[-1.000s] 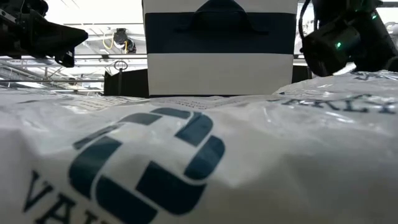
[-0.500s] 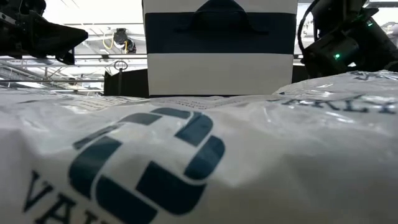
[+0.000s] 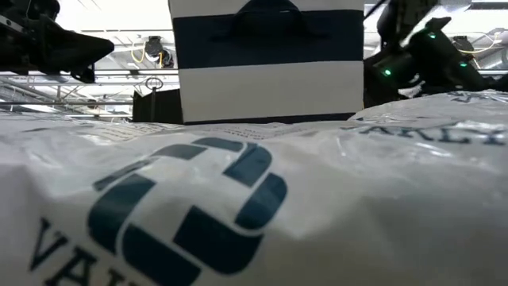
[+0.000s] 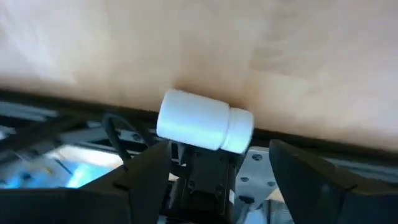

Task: Pick & place medical supplies in basket/bin
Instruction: Put the green bandage into the blue bin

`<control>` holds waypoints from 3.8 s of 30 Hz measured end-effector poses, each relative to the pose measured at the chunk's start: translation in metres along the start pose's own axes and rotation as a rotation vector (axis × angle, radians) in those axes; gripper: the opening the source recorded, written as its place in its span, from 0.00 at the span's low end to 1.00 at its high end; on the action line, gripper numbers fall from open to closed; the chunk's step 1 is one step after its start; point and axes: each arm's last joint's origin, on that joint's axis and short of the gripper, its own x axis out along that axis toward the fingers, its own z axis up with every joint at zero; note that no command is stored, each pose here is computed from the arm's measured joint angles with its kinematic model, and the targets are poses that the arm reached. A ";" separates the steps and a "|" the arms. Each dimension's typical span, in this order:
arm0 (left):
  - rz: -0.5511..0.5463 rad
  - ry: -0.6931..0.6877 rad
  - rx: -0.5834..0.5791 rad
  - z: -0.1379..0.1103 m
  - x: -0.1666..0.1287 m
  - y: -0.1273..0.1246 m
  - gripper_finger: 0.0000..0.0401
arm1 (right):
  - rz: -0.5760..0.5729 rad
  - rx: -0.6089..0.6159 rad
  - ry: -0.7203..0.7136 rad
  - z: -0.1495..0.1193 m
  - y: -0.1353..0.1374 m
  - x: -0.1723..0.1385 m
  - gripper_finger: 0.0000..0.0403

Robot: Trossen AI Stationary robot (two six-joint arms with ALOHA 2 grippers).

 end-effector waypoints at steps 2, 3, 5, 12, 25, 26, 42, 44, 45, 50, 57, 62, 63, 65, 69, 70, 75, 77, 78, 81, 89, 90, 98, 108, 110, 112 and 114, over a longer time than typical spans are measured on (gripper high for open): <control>0.002 0.000 0.000 0.000 0.000 0.000 0.08 | 0.008 0.072 -0.025 0.000 -0.004 -0.007 0.69; 0.002 0.001 0.000 0.000 0.000 0.000 0.08 | 0.014 0.102 -0.032 0.000 -0.006 -0.010 0.70; 0.002 0.000 0.000 0.000 0.000 0.000 0.08 | 0.046 0.159 -0.020 -0.003 -0.007 -0.013 0.71; 0.002 0.000 0.000 0.000 0.000 0.000 0.08 | 0.155 0.307 -0.031 -0.001 -0.003 -0.013 0.70; 0.008 -0.045 -0.015 0.004 0.000 0.001 0.08 | -0.018 0.392 -0.234 -0.040 0.030 -0.027 0.38; 0.007 -0.043 -0.014 0.004 0.000 0.001 0.08 | -0.015 0.387 -0.299 -0.044 0.034 -0.029 0.33; 0.229 0.059 -0.141 -0.006 0.000 0.006 0.08 | -0.062 -0.147 -1.412 -0.077 0.091 -0.087 0.01; 0.229 0.085 -0.151 -0.009 0.001 0.005 0.08 | -0.118 -0.228 -1.520 -0.085 0.097 -0.093 0.00; 0.230 0.095 -0.157 -0.010 0.001 0.005 0.07 | -0.139 -0.258 -1.562 -0.087 0.099 -0.095 0.00; 0.232 0.174 -0.182 -0.018 0.006 0.002 0.01 | -0.192 -0.363 -1.697 -0.090 0.100 -0.091 0.00; 0.233 0.231 -0.169 -0.025 0.013 -0.001 0.01 | -0.120 -0.405 -1.849 -0.087 0.091 -0.056 0.00; 0.232 0.217 -0.175 -0.024 0.016 -0.002 0.01 | -0.043 -0.423 -2.019 -0.092 0.083 -0.030 0.00; 0.233 0.223 -0.180 -0.025 0.017 -0.002 0.01 | -0.049 -0.429 -2.034 -0.091 0.081 -0.024 0.00; 0.240 0.227 -0.193 -0.026 0.019 -0.003 0.01 | -0.063 -0.438 -2.076 -0.088 0.078 -0.013 0.00; 0.285 0.257 -0.206 -0.025 0.026 -0.001 0.01 | -0.116 -0.423 -2.119 -0.081 0.073 0.004 0.00; 0.297 0.265 -0.209 -0.023 0.029 0.000 0.01 | -0.127 -0.406 -2.115 -0.079 0.071 0.008 0.00; 0.321 0.336 -0.202 -0.013 0.051 0.004 0.00 | -0.140 -0.403 -2.078 -0.070 0.068 0.025 0.00; 0.338 0.365 -0.191 -0.009 0.060 0.005 0.00 | -0.142 -0.403 -2.061 -0.066 0.067 0.030 0.00; 0.344 0.380 -0.186 -0.007 0.065 0.005 0.00 | -0.151 -0.407 -2.050 -0.064 0.066 0.033 0.00; 0.351 0.434 -0.175 -0.004 0.079 0.007 0.00 | -0.185 -0.389 -2.031 -0.061 0.065 0.037 0.00; 0.379 0.548 -0.157 -0.015 0.108 0.017 0.00 | -0.244 -0.286 -1.999 -0.060 0.062 0.040 0.00; 0.384 0.563 -0.157 -0.017 0.110 0.019 0.00 | -0.266 -0.235 -1.995 -0.059 0.060 0.040 0.00; 0.490 0.648 -0.176 -0.033 0.110 0.047 0.00 | -0.327 0.004 -1.943 -0.051 0.047 0.040 0.00; 0.466 0.686 -0.205 -0.043 0.124 0.072 0.00 | -0.315 0.028 -1.932 -0.026 0.030 0.027 0.00; 0.460 0.696 -0.196 -0.044 0.130 0.075 0.00 | -0.315 0.030 -1.938 -0.019 0.027 0.025 0.00; 0.448 0.711 -0.198 -0.047 0.137 0.078 0.00 | -0.315 0.023 -1.938 -0.013 0.023 0.023 0.00; 0.437 0.718 -0.192 -0.048 0.145 0.080 0.00 | -0.304 0.016 -1.930 -0.006 0.018 0.022 0.00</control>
